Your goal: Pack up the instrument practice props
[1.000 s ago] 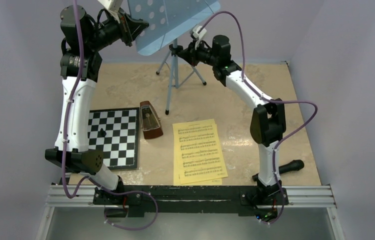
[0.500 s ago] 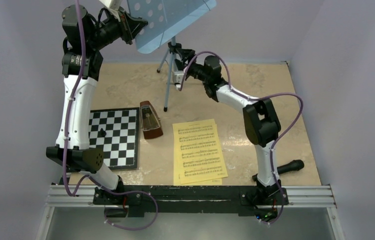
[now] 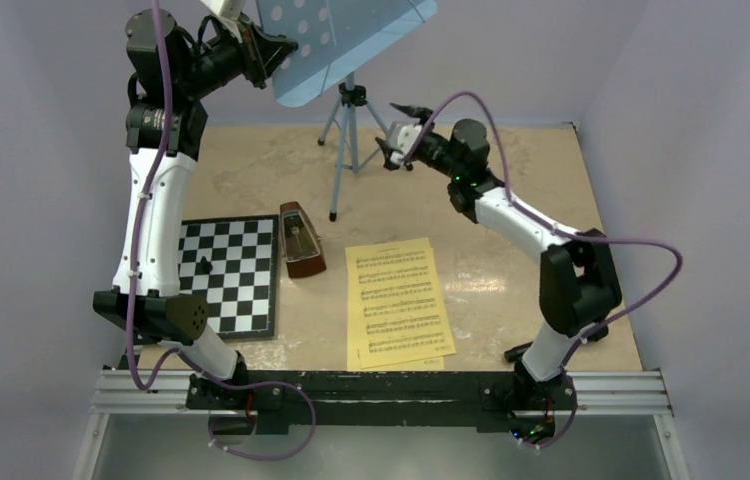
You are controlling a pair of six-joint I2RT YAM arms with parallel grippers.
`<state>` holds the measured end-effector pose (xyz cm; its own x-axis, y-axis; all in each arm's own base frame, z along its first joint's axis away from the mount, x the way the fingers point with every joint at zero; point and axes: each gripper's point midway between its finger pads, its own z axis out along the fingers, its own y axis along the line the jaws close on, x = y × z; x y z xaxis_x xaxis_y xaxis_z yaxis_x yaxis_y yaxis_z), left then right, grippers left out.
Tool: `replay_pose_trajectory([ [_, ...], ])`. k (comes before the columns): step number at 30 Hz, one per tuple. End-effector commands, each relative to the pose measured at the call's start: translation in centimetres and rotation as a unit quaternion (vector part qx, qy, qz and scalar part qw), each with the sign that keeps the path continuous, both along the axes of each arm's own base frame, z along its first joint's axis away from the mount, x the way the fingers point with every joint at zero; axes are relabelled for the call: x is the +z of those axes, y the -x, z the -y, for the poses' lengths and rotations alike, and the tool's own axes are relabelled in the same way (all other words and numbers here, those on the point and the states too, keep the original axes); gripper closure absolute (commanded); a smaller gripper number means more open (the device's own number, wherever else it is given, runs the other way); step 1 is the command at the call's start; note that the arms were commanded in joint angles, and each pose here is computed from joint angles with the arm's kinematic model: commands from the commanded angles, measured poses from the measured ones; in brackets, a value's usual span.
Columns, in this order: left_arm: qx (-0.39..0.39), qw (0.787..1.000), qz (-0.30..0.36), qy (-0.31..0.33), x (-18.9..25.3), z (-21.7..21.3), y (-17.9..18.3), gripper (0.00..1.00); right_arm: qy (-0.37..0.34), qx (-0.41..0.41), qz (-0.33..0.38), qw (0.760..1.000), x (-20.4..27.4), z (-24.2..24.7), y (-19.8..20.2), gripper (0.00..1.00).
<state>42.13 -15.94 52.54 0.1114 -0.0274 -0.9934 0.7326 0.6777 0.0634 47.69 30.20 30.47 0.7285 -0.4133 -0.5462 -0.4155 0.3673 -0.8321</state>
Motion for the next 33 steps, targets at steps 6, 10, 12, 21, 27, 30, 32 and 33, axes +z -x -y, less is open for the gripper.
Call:
replay_pose_trajectory([
  [6, -0.004, 1.000, -0.014, -0.019, -1.7, 0.2, -0.9, 1.00, -0.365, 0.048, -0.700, 0.612, 3.6, 1.5, 1.1, 0.04],
  [10, -0.003, 1.000, -0.014, -0.023, -1.8, 0.1, -1.0, 1.00, -0.417, 0.046, -0.767, 0.485, 2.9, -0.6, 0.8, 0.01],
  [12, -0.002, 1.000, -0.015, -0.024, -1.9, 0.1, -1.0, 1.00, -0.432, 0.023, -0.784, 0.445, 2.4, -1.3, 0.4, 0.01],
  [21, -0.004, 0.999, -0.026, -0.026, -2.5, 0.1, -0.9, 1.00, -0.459, -0.013, -0.801, 0.385, 1.4, -3.6, -1.7, 0.40],
  [27, -0.002, 0.999, -0.019, -0.037, -2.7, 0.0, -0.7, 1.00, -0.461, 0.007, -0.799, 0.387, 2.3, -4.1, -1.7, 0.40],
  [30, -0.001, 0.999, -0.017, -0.037, -2.6, 0.0, -0.7, 1.00, -0.471, 0.004, -0.791, 0.390, 2.8, -4.0, -2.1, 0.40],
  [32, -0.001, 0.999, -0.016, -0.038, -2.6, 0.0, -0.7, 1.00, -0.480, -0.003, -0.781, 0.398, 2.9, -3.8, -2.9, 0.41],
  [33, 0.000, 0.999, -0.014, -0.039, -2.6, -0.1, -0.6, 1.00, -0.484, -0.006, -0.778, 0.401, 3.0, -3.8, -3.4, 0.41],
])
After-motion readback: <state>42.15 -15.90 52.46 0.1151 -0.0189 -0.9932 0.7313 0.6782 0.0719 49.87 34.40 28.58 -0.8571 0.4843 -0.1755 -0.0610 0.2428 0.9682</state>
